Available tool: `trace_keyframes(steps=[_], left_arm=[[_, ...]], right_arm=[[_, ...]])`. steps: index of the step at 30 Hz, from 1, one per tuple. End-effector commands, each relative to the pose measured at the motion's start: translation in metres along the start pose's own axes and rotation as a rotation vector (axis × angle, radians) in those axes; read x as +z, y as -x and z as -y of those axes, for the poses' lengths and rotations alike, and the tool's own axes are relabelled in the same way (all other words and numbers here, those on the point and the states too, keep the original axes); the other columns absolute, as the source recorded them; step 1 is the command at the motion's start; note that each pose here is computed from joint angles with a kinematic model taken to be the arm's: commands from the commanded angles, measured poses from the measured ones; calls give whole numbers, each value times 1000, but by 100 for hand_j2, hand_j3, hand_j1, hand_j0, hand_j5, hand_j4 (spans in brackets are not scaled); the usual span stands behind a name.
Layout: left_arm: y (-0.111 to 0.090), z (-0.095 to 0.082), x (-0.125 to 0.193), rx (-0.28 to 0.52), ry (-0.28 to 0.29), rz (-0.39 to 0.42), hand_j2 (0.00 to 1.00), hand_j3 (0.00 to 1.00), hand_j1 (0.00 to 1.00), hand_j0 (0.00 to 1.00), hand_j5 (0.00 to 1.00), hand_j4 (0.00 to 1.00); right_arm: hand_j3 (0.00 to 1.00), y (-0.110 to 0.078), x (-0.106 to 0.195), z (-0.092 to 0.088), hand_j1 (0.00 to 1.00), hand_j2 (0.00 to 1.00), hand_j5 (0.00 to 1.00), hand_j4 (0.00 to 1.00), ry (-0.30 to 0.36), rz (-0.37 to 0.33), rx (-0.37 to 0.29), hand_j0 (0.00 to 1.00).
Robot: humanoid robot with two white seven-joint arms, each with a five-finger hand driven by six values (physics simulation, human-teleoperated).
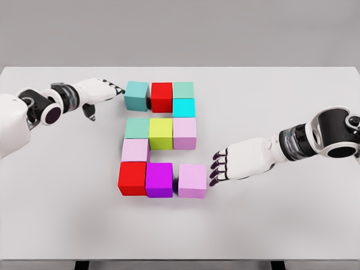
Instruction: Assemble the squares on the desktop into the number 2
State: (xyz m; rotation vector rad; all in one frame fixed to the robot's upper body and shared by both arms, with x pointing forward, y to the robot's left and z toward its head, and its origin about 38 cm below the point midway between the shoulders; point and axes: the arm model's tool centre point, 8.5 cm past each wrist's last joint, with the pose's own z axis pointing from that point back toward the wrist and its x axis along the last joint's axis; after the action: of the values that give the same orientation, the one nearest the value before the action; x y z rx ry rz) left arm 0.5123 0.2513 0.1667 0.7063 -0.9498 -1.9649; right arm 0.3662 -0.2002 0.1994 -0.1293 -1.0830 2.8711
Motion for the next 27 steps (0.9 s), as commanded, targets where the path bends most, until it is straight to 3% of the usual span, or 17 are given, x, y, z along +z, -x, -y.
trace_keyframes(steps=[1, 27], left_arm=[[-4, 1, -1, -7, 2, 7, 100, 100, 100, 100, 100, 100], [-8, -5, 0, -14, -12, 21, 100, 100, 100, 100, 100, 100]], right_arm=[[100, 1, 1, 1, 100, 100, 100, 100, 4, -2, -2, 100], [100, 0, -8, 18, 100, 100, 100, 100, 28, 19, 32, 100]])
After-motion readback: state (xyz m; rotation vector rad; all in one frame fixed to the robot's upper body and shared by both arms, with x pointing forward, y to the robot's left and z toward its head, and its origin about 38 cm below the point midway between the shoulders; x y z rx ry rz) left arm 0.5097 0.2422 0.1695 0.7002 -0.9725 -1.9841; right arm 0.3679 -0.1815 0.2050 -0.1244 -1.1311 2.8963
